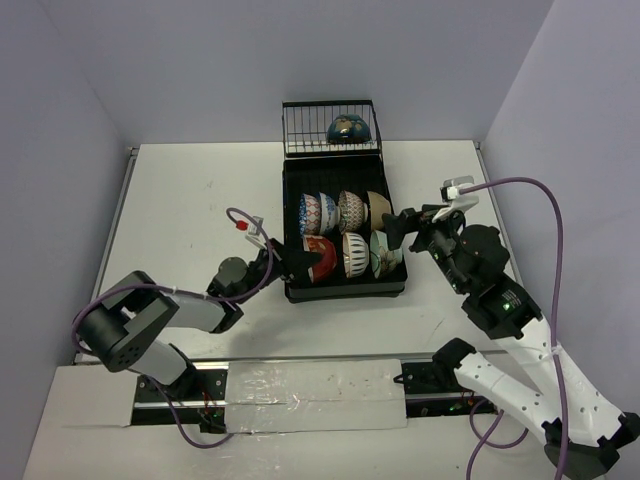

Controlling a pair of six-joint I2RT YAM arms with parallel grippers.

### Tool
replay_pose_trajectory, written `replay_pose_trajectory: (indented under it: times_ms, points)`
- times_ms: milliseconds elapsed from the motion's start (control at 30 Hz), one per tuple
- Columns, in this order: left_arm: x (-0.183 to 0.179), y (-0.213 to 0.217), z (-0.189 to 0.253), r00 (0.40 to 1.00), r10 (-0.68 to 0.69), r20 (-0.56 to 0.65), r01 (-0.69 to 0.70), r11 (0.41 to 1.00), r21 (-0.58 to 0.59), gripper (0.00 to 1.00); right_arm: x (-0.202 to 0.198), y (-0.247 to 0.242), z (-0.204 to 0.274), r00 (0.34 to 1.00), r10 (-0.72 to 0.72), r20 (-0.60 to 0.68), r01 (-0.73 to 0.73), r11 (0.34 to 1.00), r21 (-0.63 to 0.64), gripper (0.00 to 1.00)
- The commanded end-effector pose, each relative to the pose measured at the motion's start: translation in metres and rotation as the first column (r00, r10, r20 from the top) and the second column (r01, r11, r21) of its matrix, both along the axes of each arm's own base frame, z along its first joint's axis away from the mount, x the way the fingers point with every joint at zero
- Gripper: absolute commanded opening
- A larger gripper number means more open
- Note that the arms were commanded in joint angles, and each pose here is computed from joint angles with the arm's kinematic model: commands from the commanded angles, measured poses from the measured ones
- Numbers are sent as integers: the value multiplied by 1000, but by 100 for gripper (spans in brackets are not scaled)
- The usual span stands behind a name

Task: Load the bowls into the dish rack

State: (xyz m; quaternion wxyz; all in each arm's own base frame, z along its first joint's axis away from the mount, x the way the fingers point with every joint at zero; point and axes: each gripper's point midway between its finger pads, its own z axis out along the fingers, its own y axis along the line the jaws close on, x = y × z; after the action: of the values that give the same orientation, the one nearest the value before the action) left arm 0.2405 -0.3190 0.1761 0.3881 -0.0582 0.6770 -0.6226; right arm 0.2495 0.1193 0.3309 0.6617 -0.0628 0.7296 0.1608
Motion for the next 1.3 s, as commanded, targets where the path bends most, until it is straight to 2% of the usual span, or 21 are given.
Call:
replay_pose_trajectory:
  times_ms: [0, 300, 700, 967, 1033, 1067, 1133, 1167, 1233, 1267]
  points:
    - [-6, -5, 57, 987, -51, 154, 77, 982, -170, 0, 2, 1, 18, 998, 9, 62, -9, 1000, 8, 99]
    - [-11, -16, 54, 973, -130, 191, 154, 981, -118, 0, 4, 4, 14, 998, 24, 62, -23, 1000, -6, 99]
    - [4, 7, 22, 997, -48, 67, 51, 998, -40, 0, 3, 5, 16, 997, 28, 71, -28, 1000, -4, 99]
    - [10, 3, 9, 997, -69, 18, 68, 995, 67, 1, 2, 3, 15, 997, 22, 73, -22, 1000, -1, 99]
    - [10, 5, 2, 998, -65, 7, 63, 991, 122, 5, 1, 3, 14, 997, 23, 74, -23, 1000, -2, 99]
    - [13, 5, 4, 998, -54, 11, 52, 990, 134, 14, 1, 1, 15, 997, 17, 76, -17, 1000, 0, 99]
    - [14, 7, 4, 999, -49, 7, 47, 983, 178, 24, 1, 0, 15, 997, 12, 80, -13, 1000, 2, 99]
    - [15, 8, 5, 999, -42, 10, 39, 981, 190, 33, 1, -1, 15, 997, 8, 81, -8, 1000, 3, 99]
    - [16, 10, 7, 999, -37, 19, 32, 972, 234, 42, 0, -1, 16, 996, 8, 84, -8, 1000, 5, 99]
    - [17, 12, 8, 999, -33, 23, 26, 967, 252, 51, 0, -2, 18, 996, 3, 89, -4, 1000, 9, 99]
